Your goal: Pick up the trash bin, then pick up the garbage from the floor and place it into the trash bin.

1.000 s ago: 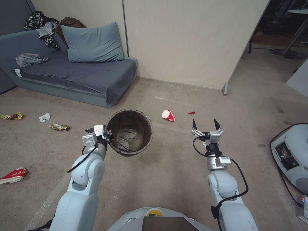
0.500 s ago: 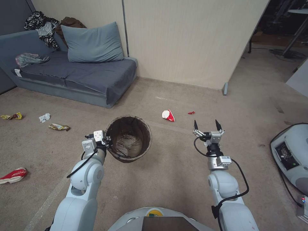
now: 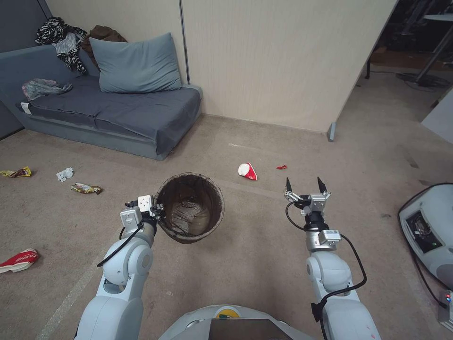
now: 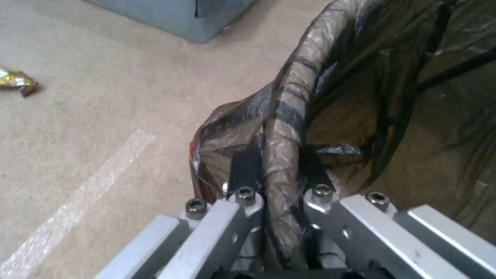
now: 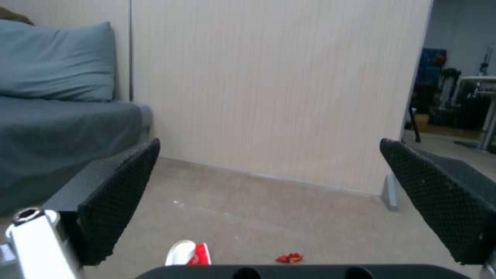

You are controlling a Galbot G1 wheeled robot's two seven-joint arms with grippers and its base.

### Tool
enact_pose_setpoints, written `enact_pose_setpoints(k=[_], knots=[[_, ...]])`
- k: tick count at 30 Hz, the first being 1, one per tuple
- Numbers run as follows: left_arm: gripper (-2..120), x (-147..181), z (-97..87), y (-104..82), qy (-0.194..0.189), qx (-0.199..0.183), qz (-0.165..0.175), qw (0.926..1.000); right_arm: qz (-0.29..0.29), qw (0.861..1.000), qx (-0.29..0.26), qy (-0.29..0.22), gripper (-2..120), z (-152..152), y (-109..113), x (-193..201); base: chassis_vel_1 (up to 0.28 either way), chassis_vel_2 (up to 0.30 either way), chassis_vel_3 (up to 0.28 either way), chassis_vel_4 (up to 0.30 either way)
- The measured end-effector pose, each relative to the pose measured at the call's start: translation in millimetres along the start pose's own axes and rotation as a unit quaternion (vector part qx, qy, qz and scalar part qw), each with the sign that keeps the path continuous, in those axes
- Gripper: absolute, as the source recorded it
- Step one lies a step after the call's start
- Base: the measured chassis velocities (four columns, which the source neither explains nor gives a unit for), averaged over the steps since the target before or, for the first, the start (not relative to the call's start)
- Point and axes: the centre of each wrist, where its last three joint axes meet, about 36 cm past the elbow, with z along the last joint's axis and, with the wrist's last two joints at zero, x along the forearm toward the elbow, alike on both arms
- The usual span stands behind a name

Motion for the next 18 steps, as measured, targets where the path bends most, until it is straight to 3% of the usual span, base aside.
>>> enact_pose_setpoints(k=[18], knots=[[3, 0.9, -1.9, -1.9, -0.004, 0.002, 0.003, 1.0000, 0.000, 1.000, 0.001, -0.003, 100, -0.8, -0.3, -0.6, -0.135, 0.134, 0.140, -0.137]])
